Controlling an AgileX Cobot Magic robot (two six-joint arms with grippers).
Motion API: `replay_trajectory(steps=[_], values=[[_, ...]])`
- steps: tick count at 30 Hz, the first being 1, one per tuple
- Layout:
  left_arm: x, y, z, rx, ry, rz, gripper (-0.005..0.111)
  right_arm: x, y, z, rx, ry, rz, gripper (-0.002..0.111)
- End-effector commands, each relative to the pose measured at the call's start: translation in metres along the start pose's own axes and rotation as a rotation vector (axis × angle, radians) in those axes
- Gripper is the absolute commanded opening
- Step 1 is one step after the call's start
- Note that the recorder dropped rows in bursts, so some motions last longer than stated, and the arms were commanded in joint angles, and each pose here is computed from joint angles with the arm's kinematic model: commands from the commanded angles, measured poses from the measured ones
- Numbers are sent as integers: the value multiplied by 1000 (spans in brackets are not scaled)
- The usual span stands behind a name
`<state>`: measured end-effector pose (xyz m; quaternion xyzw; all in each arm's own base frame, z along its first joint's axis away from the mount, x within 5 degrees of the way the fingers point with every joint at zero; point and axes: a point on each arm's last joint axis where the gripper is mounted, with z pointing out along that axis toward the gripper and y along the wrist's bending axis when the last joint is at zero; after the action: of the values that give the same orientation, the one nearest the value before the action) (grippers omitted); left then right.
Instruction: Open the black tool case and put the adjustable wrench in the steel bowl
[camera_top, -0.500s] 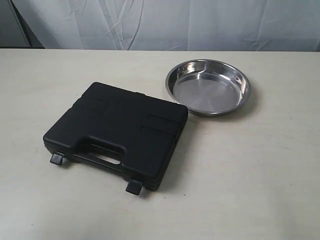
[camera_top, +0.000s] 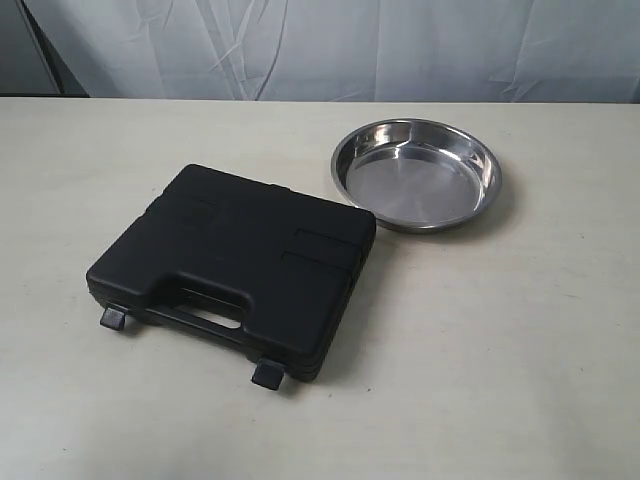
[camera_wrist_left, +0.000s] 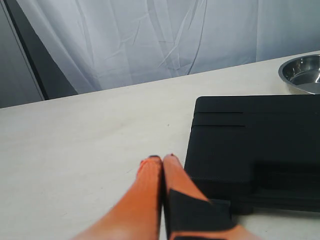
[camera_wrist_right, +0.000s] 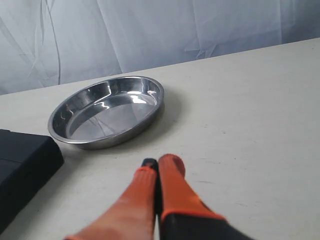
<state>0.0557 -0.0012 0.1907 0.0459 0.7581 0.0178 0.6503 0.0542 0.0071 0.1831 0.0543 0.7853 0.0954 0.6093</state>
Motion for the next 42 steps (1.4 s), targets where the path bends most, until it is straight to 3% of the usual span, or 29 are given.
replay_trajectory(steps=[1, 3, 6, 8, 14, 23, 27, 32, 38, 42], values=[[-1, 0, 0, 1, -3, -5, 0, -5, 0, -1, 3, -54, -6, 0], [-1, 0, 0, 1, -3, -5, 0, -11, 2, -1, -24, -120, 111, 0], [-1, 0, 0, 1, -3, -5, 0, -22, 5, -4, -115, -222, 569, 0], [-1, 0, 0, 1, -3, -5, 0, -24, 4, -4, -136, -242, 674, 0], [-1, 0, 0, 1, -3, -5, 0, -46, 19, -16, -215, -214, 568, 0], [-1, 0, 0, 1, -3, -5, 0, -143, 57, -56, -339, -359, 0, 0], [-1, 0, 0, 1, -3, -5, 0, -183, 78, -45, -465, -307, -176, 0], [-1, 0, 0, 1, -3, -5, 0, -219, 105, 6, -729, -25, -223, 0], [-1, 0, 0, 1, -3, -5, 0, -229, 120, 94, -825, 200, -258, 0], [-1, 0, 0, 1, -3, -5, 0, -213, 154, 137, -857, 289, -389, 0]])
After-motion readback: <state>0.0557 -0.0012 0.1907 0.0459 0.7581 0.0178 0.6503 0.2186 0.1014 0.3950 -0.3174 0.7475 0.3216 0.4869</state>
